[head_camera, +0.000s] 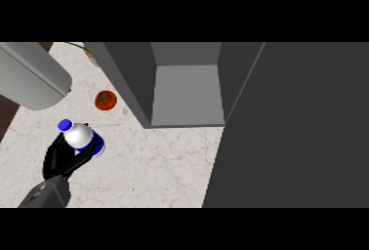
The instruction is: Pick up the bottled water, place it into the cabinet and close the cabinet
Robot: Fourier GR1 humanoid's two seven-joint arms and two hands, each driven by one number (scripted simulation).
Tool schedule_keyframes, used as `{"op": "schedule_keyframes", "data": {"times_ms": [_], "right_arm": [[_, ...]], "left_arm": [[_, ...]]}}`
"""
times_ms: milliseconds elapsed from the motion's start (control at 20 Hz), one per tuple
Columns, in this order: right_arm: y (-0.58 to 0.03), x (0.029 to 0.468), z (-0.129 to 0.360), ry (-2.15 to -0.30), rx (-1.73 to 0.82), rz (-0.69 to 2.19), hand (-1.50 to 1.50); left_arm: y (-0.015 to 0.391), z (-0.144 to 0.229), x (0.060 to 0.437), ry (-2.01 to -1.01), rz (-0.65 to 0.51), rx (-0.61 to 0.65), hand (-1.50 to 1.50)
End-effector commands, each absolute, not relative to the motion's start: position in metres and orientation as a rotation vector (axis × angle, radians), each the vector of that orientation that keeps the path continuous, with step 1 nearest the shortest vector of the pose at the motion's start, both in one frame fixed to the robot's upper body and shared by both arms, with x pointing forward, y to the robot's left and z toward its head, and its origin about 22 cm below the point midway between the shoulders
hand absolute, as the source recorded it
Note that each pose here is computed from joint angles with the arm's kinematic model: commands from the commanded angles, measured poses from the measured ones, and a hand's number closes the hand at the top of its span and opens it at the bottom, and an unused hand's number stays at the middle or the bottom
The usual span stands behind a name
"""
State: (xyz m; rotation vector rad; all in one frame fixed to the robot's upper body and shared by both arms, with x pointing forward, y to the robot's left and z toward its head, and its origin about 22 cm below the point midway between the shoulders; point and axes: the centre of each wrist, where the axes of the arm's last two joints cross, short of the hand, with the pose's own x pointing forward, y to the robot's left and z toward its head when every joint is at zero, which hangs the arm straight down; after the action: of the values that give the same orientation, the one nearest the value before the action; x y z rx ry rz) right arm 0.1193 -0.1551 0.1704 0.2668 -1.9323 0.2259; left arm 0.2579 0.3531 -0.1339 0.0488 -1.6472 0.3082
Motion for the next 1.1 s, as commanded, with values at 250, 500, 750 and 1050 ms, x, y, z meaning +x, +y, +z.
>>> {"op": "schedule_keyframes", "data": {"times_ms": [250, 500, 750, 1050], "right_arm": [[-0.166, 0.105, 0.183, -1.985, 0.228, 0.242, -1.5], [-0.165, 0.107, 0.181, -1.976, 0.198, 0.241, -1.5], [-0.16, 0.112, 0.178, -1.974, 0.207, 0.207, -1.5], [-0.168, 0.097, 0.186, -1.962, 0.191, 0.202, -1.5]], "left_arm": [[0.337, -0.131, 0.27, -1.818, 0.034, 0.148, 1.5], [0.28, -0.127, 0.297, -1.871, -0.055, 0.125, 1.5], [0.219, -0.135, 0.295, -1.934, -0.127, -0.08, 1.5], [0.196, -0.107, 0.322, -1.91, -0.054, -0.172, 1.5]]}}
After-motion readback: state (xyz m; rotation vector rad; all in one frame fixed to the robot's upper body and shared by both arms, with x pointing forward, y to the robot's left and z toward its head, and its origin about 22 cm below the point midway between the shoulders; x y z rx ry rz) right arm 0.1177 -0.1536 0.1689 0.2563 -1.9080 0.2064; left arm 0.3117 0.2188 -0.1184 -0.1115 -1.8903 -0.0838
